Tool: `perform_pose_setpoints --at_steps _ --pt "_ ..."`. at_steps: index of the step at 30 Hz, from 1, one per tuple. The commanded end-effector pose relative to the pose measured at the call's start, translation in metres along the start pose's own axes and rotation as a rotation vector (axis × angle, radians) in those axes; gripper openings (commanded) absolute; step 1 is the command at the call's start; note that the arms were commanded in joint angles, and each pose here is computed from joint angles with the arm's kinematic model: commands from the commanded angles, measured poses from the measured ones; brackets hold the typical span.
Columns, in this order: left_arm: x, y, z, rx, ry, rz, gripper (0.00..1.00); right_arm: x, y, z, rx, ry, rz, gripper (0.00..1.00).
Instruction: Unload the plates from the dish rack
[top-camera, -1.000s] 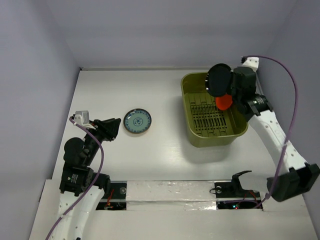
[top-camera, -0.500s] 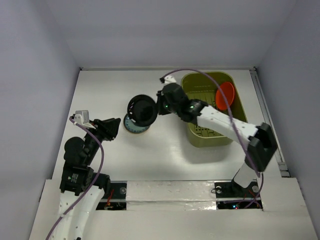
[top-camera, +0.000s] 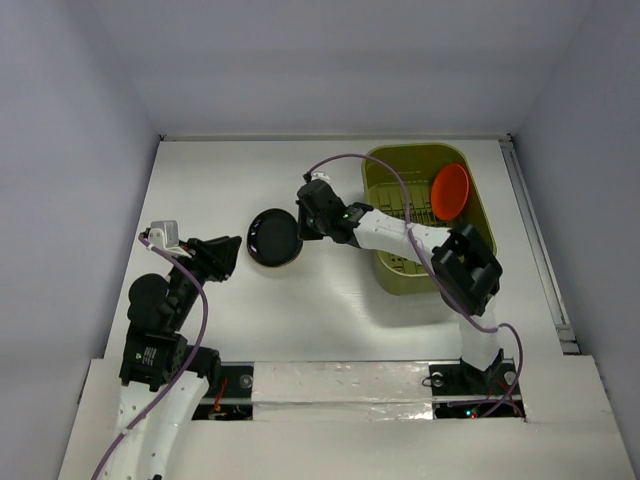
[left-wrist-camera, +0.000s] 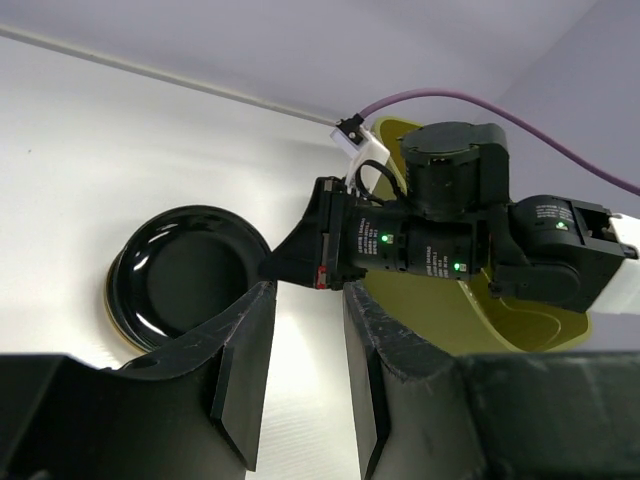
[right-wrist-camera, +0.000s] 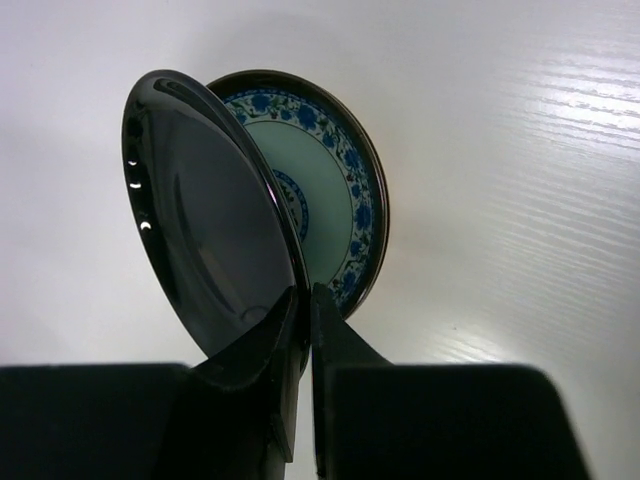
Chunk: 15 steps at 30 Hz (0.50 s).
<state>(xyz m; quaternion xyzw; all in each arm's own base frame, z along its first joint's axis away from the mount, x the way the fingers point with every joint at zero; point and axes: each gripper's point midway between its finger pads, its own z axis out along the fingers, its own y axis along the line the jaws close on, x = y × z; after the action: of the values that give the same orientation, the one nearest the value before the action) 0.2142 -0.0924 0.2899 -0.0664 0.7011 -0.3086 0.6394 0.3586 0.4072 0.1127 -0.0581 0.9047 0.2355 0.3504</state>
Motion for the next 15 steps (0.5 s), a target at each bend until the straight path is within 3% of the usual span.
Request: perform_pose_setpoints --at_steps 1,3,4,8,11,15 --pt "-0.007 -0.003 0.001 0.020 -0.034 0.010 0.30 -0.039 0.025 -0.003 -0.059 -0.112 0.059 0.15" --pt "-0.007 -0.003 0.001 0.020 -0.034 0.010 0.30 -0.035 0.023 -0.001 -0.050 -0.098 0.058 0.25" --pt "-0.007 -0.004 0.001 0.022 -0.036 0.011 0.30 -0.031 0.020 0.002 -0.039 -0.087 0.054 0.38" --pt "-0.008 -0.005 0.000 0.025 -0.040 0.012 0.30 -0.035 0.014 -0.008 -0.011 -0.102 0.044 0.59" --pt "-0.008 -0.004 0.000 0.025 -0.040 0.012 0.30 -0.046 0.004 -0.027 0.036 -0.138 0.004 0.65" --pt "-0.009 -0.006 -0.002 0.031 -0.047 0.013 0.30 -0.072 -0.013 -0.072 0.120 -0.230 -0.033 0.63"
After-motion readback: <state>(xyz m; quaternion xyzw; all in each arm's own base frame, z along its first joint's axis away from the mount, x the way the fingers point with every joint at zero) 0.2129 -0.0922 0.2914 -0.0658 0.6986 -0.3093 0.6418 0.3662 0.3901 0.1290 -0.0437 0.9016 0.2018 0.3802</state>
